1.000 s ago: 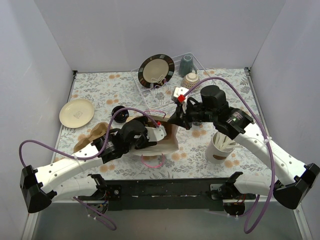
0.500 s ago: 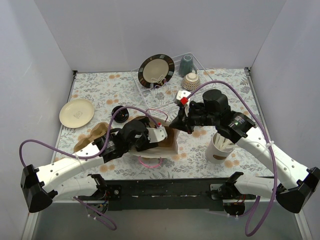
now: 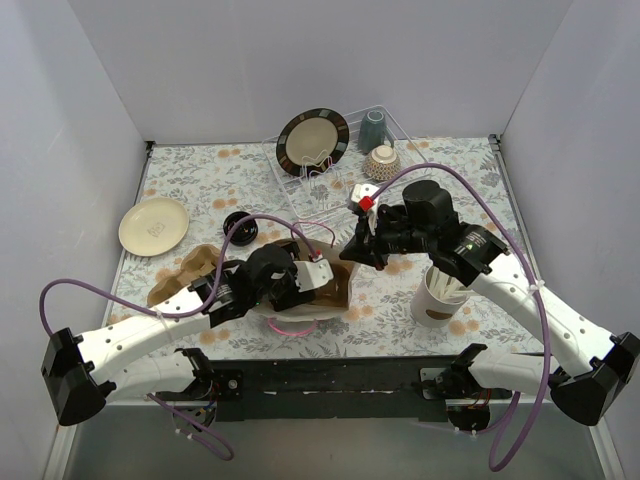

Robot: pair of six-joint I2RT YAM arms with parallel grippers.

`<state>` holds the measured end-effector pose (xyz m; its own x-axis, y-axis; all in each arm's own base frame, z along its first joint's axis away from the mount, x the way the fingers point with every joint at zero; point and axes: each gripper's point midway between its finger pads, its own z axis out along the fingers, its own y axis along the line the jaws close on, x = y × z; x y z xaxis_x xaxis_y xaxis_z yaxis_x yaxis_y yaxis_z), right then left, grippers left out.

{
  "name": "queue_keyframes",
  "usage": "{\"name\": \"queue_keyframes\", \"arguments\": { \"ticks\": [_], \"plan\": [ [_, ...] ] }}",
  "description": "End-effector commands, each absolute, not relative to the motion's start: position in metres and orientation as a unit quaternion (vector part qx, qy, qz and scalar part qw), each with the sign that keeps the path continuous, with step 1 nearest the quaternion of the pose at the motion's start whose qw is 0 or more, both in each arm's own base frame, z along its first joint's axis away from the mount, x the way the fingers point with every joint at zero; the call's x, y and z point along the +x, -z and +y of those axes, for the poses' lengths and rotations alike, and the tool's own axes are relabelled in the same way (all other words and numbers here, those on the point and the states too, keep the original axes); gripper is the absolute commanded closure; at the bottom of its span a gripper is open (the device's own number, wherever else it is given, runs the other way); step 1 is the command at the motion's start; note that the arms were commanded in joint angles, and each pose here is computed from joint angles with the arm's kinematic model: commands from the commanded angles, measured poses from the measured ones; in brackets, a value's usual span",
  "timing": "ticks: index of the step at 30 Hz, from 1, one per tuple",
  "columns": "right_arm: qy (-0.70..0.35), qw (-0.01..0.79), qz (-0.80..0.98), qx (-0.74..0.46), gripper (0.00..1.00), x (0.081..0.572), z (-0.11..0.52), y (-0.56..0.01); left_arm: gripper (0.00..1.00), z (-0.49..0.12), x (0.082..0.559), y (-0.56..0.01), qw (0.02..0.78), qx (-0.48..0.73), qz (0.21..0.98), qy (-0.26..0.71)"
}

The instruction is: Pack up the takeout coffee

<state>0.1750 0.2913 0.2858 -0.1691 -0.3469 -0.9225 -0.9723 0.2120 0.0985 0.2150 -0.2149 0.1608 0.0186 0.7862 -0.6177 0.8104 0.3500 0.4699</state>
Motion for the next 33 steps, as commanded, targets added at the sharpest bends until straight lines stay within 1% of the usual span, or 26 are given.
{"name": "queue_keyframes", "arguments": {
  "ticks": [1, 4, 7, 8, 11, 13, 15, 16, 18, 20, 22, 25, 29, 33],
  "plan": [
    [-0.401, 0.434, 0.624, -0.511, 0.99, 0.173, 0.298, -0.305, 1.0, -0.21, 0.207, -0.145, 0.408, 0.564, 0.717, 0.03],
    [-0.399, 0.431, 0.625, -0.514, 0.99, 0.174, 0.298, -0.303, 1.0, -0.207, 0.204, -0.138, 0.403, 0.561, 0.722, 0.031],
    [-0.399, 0.43, 0.624, -0.517, 0.99, 0.173, 0.298, -0.3, 0.93, -0.208, 0.202, -0.136, 0.404, 0.561, 0.721, 0.037],
    [-0.397, 0.428, 0.624, -0.52, 0.99, 0.173, 0.298, -0.296, 0.87, -0.208, 0.204, -0.134, 0.404, 0.559, 0.723, 0.035],
    [-0.394, 0.435, 0.613, -0.529, 0.99, 0.171, 0.296, -0.292, 0.83, -0.207, 0.206, -0.134, 0.409, 0.552, 0.726, 0.031],
    [-0.392, 0.433, 0.608, -0.538, 0.99, 0.168, 0.294, -0.285, 0.73, -0.206, 0.206, -0.136, 0.414, 0.549, 0.725, 0.029],
    [-0.391, 0.432, 0.6, -0.548, 0.99, 0.165, 0.293, -0.28, 0.65, -0.204, 0.206, -0.138, 0.416, 0.547, 0.726, 0.028],
    [-0.392, 0.428, 0.6, -0.55, 0.99, 0.164, 0.293, -0.277, 0.59, -0.204, 0.206, -0.138, 0.415, 0.546, 0.727, 0.027],
    [-0.391, 0.428, 0.6, -0.551, 0.99, 0.164, 0.293, -0.276, 0.55, -0.203, 0.207, -0.14, 0.417, 0.536, 0.734, 0.027],
    [-0.392, 0.427, 0.6, -0.551, 0.99, 0.165, 0.293, -0.276, 0.46, -0.205, 0.21, -0.146, 0.424, 0.525, 0.737, 0.028],
    [-0.392, 0.428, 0.599, -0.552, 0.99, 0.167, 0.296, -0.278, 0.4, -0.205, 0.214, -0.152, 0.431, 0.515, 0.74, 0.021],
    [-0.395, 0.427, 0.597, -0.553, 0.99, 0.169, 0.299, -0.278, 0.36, -0.209, 0.223, -0.166, 0.449, 0.5, 0.741, 0.014],
    [-0.394, 0.431, 0.594, -0.554, 0.99, 0.174, 0.303, -0.283, 0.27, -0.219, 0.231, -0.188, 0.472, 0.473, 0.743, 0.027],
    [-0.392, 0.43, 0.593, -0.557, 0.99, 0.177, 0.306, -0.283, 0.23, -0.228, 0.232, -0.197, 0.476, 0.457, 0.75, 0.047]
  ]
}}
